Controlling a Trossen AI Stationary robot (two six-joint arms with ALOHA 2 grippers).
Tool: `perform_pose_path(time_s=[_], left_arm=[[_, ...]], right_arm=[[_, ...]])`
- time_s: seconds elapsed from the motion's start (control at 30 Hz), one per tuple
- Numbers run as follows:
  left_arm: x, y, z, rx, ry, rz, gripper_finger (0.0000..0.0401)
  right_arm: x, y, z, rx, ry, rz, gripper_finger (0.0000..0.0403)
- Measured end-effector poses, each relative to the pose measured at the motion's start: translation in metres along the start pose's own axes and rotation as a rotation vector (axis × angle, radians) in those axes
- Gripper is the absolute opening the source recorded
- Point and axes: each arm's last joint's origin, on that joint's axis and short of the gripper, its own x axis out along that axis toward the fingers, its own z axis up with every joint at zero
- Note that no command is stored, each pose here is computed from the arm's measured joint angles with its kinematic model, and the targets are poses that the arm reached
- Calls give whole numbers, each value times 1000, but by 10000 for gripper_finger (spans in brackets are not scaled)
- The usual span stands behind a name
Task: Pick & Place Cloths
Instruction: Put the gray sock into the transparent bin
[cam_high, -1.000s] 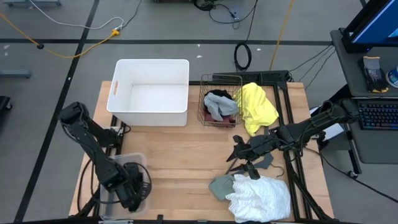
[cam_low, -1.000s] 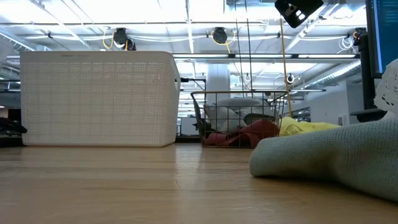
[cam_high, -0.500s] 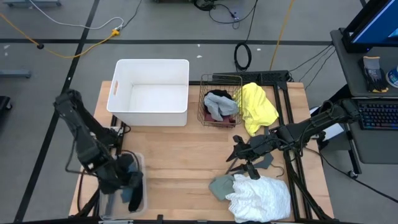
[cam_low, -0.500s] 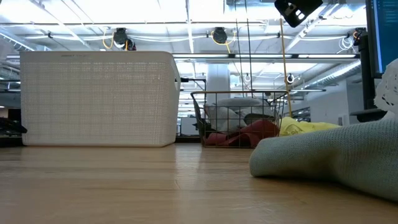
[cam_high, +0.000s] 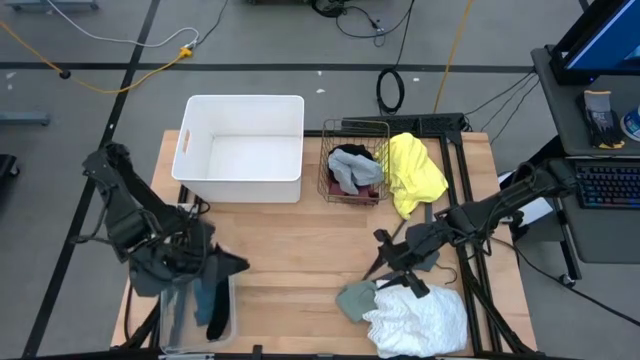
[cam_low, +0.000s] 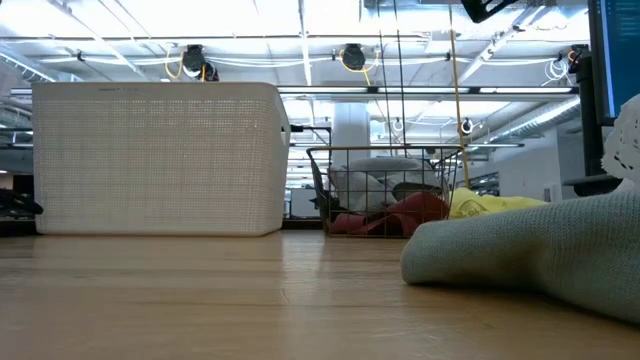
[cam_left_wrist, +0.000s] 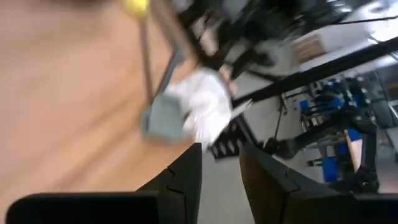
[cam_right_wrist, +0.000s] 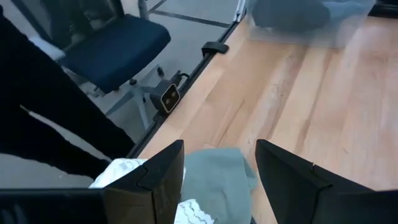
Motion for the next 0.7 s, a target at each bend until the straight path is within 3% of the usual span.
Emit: perform_pose_path(time_s=[0.23, 0.4, 0.5, 0.7], left_arm=[[15, -21, 16, 444, -195, -78, 98], [22, -30, 28, 666, -291, -84, 97], [24, -31, 33, 731, -322, -69, 97], [29, -29, 39, 737, -337, -41, 97]], right_arm=[[23, -5, -11, 29, 88, -3, 194], [43, -13, -22, 58, 162, -20, 194], [53, -21, -29, 114, 207, -13, 194], [75, -30, -45, 151, 289, -17, 195]])
